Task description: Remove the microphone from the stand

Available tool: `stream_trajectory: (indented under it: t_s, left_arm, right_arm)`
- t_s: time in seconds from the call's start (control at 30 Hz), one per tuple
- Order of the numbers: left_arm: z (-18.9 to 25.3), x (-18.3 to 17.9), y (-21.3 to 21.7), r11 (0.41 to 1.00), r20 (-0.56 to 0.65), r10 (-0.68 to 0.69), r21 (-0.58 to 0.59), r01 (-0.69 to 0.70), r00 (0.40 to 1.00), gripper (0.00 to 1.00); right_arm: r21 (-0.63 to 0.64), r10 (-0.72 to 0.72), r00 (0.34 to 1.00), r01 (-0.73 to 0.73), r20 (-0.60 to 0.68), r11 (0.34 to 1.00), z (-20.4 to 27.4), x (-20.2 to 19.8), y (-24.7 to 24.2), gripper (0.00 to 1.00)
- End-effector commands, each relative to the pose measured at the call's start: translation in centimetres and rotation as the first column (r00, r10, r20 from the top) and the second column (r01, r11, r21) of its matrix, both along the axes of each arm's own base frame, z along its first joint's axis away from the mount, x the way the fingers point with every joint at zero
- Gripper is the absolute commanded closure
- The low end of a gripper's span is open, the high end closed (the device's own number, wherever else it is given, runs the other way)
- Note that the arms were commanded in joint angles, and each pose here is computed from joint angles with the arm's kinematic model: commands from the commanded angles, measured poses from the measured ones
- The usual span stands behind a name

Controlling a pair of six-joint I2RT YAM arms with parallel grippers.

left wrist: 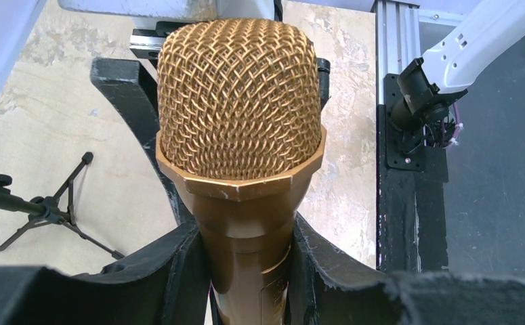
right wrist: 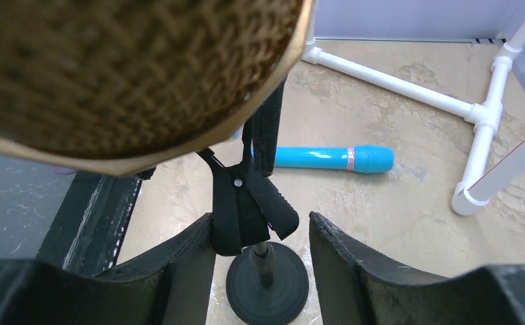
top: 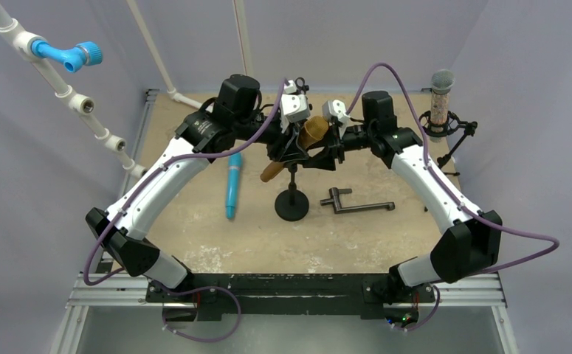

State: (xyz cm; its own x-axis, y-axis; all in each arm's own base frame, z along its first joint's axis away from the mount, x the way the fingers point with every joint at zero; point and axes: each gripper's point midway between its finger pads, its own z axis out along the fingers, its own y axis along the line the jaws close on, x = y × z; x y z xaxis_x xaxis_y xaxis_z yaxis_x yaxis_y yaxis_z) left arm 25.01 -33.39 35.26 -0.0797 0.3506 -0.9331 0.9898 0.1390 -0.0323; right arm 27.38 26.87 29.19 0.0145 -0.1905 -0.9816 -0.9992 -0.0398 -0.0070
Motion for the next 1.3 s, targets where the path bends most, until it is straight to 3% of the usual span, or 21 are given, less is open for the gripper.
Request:
stream_trajectory:
  t_s: [0.0, 0.13, 0.27, 0.4, 0.5, 0.57, 0.63, 1.0, 1.27]
  left_arm:
    - [1.5, 0.1, -0.3, 0.999, 0.032, -0.020, -0.037, 0.021, 0.999, 0.67]
    - [1.4, 0.3, -0.3, 0.999, 0.031, -0.018, -0.035, 0.019, 0.999, 0.67]
    - [1.5, 0.3, 0.0, 0.999, 0.033, -0.010, -0.036, 0.011, 0.999, 0.67]
    - [1.8, 0.4, 0.4, 0.999, 0.032, 0.006, -0.043, -0.005, 0.999, 0.68]
    - [2.1, 0.4, 0.5, 0.998, 0.029, 0.018, -0.054, -0.016, 0.999, 0.74]
    - [2.2, 0.5, 0.5, 0.998, 0.018, 0.031, -0.062, -0.029, 0.999, 0.84]
    - [2.3, 0.6, 0.3, 0.996, 0.003, 0.042, -0.076, -0.042, 0.999, 1.00]
    - [5.2, -0.1, -0.5, 0.978, 0.005, 0.018, -0.210, -0.017, 1.000, 1.00]
    - [6.0, -0.3, 1.7, 0.968, 0.020, 0.010, -0.252, -0.005, 1.000, 1.00]
  right_arm:
    - [0.028, 0.040, 0.999, -0.040, 0.018, 0.999, 0.8, -1.2, 0.4, 0.54]
    - [0.031, 0.037, 0.999, -0.037, 0.012, 0.999, 0.7, -1.3, 0.4, 0.71]
    - [0.031, 0.027, 0.999, -0.028, 0.018, 0.999, 0.8, -1.5, 0.2, 1.00]
    - [0.036, 0.004, 1.000, -0.005, 0.029, 0.999, 1.2, -1.6, 0.1, 1.00]
    - [0.022, -0.030, 0.999, 0.029, 0.028, 0.999, 1.1, -1.3, -0.2, 1.00]
    - [0.014, -0.056, 0.998, 0.056, 0.028, 0.998, 0.9, -1.1, -0.3, 1.00]
    - [0.011, -0.087, 0.996, 0.086, 0.029, 0.996, 0.9, -0.8, -0.4, 1.00]
    - [0.012, -0.168, 0.985, 0.168, -0.027, 0.986, 0.2, -0.3, -0.7, 1.00]
    - [0.019, -0.167, 0.985, 0.168, -0.033, 0.986, 0.1, -0.6, -0.7, 1.00]
